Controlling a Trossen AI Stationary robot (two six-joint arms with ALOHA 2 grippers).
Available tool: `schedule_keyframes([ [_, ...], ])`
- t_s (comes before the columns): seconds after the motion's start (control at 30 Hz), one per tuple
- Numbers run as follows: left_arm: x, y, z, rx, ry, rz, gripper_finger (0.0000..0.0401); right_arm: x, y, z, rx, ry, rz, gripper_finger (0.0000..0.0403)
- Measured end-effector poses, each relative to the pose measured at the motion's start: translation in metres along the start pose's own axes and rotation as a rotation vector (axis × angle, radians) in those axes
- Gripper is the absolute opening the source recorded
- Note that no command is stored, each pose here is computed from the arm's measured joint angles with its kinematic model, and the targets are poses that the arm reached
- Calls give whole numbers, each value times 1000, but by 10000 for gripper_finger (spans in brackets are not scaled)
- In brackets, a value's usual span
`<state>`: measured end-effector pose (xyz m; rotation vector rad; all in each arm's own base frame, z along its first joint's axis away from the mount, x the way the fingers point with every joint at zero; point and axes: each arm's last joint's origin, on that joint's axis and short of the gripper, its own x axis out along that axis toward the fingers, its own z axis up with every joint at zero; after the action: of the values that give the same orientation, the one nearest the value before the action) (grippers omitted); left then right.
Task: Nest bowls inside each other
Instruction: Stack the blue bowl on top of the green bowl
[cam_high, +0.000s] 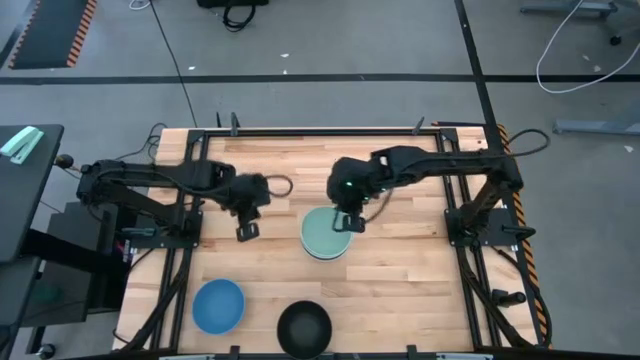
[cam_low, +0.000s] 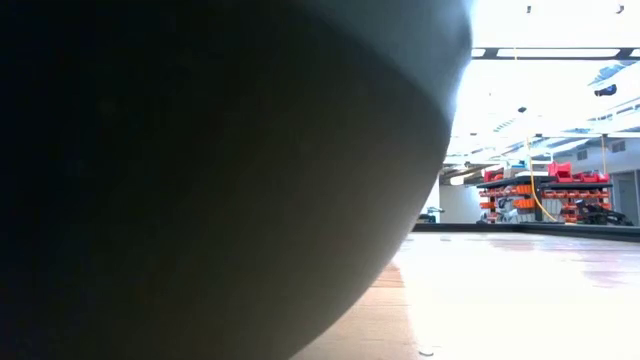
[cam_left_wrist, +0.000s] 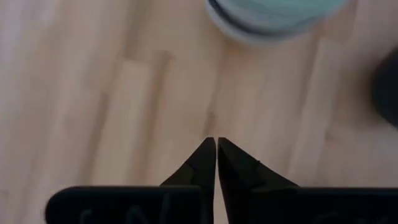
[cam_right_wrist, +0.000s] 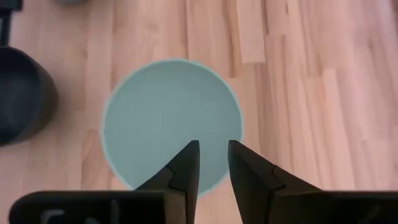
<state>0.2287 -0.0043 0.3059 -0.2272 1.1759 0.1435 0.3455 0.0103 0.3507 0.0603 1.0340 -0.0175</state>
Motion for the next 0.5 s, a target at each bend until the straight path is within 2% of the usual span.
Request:
schedule_keyframes([
  [0.2,27,-19,-27,-65,156,-68,22,-27,27,-12,-24,-65,-36,92],
  [0.5,31,-64,-57,-127,221,-95,13,-24,61,-37,-74,-41,-88,92],
])
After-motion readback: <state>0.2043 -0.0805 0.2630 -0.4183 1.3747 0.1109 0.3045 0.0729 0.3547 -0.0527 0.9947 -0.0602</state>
